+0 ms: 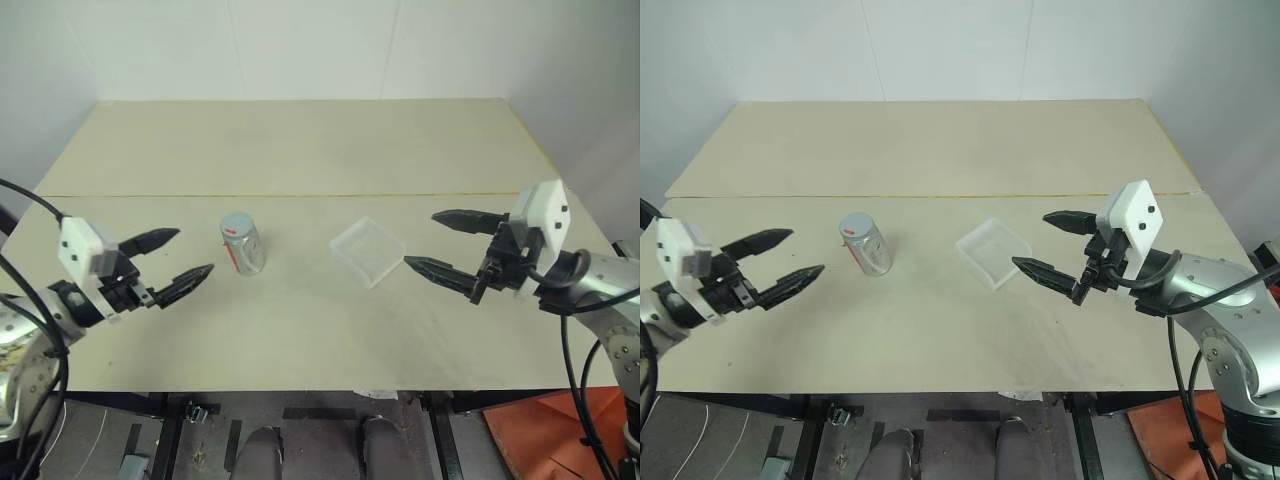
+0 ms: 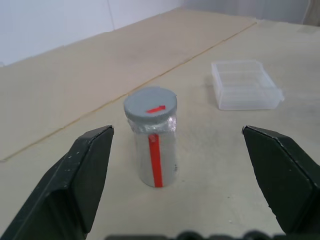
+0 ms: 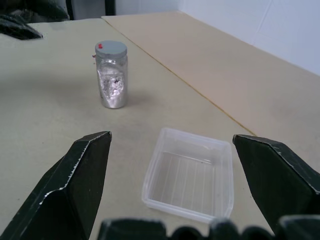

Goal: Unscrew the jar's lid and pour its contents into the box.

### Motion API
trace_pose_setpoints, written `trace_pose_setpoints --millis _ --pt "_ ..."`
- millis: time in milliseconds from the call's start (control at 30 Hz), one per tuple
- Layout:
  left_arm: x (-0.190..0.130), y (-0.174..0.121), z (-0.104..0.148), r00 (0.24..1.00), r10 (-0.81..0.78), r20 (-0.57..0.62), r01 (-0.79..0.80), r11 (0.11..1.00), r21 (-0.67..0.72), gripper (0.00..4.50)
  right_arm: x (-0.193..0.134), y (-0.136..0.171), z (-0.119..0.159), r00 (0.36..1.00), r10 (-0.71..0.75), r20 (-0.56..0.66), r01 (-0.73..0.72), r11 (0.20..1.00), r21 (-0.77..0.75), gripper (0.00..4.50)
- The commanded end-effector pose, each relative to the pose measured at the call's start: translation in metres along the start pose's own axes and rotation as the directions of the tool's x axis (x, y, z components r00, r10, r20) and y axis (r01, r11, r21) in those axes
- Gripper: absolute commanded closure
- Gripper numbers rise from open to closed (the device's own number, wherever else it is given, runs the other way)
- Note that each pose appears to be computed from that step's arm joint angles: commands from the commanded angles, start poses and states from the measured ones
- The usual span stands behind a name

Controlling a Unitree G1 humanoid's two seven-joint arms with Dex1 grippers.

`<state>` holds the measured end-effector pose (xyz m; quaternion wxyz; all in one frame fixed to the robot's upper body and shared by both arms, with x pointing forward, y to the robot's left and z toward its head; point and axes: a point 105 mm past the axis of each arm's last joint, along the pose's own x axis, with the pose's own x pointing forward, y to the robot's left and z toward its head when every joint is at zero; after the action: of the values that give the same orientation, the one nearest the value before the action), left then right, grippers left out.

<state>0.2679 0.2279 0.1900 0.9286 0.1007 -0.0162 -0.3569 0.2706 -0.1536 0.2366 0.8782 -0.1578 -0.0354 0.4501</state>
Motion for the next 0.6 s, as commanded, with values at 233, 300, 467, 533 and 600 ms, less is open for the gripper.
trace_pose_setpoints --millis 233,300,467,533,600 --pt "0.026 -0.001 -0.024 0.99 0.138 -0.002 -0.138 0.987 -0.078 0.02 -0.005 0.02 0.028 0.984 0.177 0.037 -0.174 0.981 -0.082 0.0" --pt "0.034 0.002 -0.026 0.986 0.165 -0.005 -0.165 0.983 -0.077 0.02 -0.005 0.017 0.026 0.985 0.172 0.027 -0.169 0.982 -0.09 0.0" --pt "0.054 0.009 -0.03 0.978 0.21 0.019 -0.208 0.976 -0.072 0.02 -0.004 0.017 0.028 0.986 0.162 0.025 -0.159 0.982 -0.104 0.0" --pt "0.062 0.013 -0.033 0.973 0.227 0.04 -0.223 0.971 -0.08 0.02 -0.004 0.017 0.03 0.987 0.156 0.026 -0.152 0.982 -0.116 0.0" --pt "0.071 0.015 -0.036 0.971 0.233 0.051 -0.228 0.97 -0.09 0.02 -0.004 0.015 0.033 0.989 0.146 0.029 -0.141 0.982 -0.125 0.0"
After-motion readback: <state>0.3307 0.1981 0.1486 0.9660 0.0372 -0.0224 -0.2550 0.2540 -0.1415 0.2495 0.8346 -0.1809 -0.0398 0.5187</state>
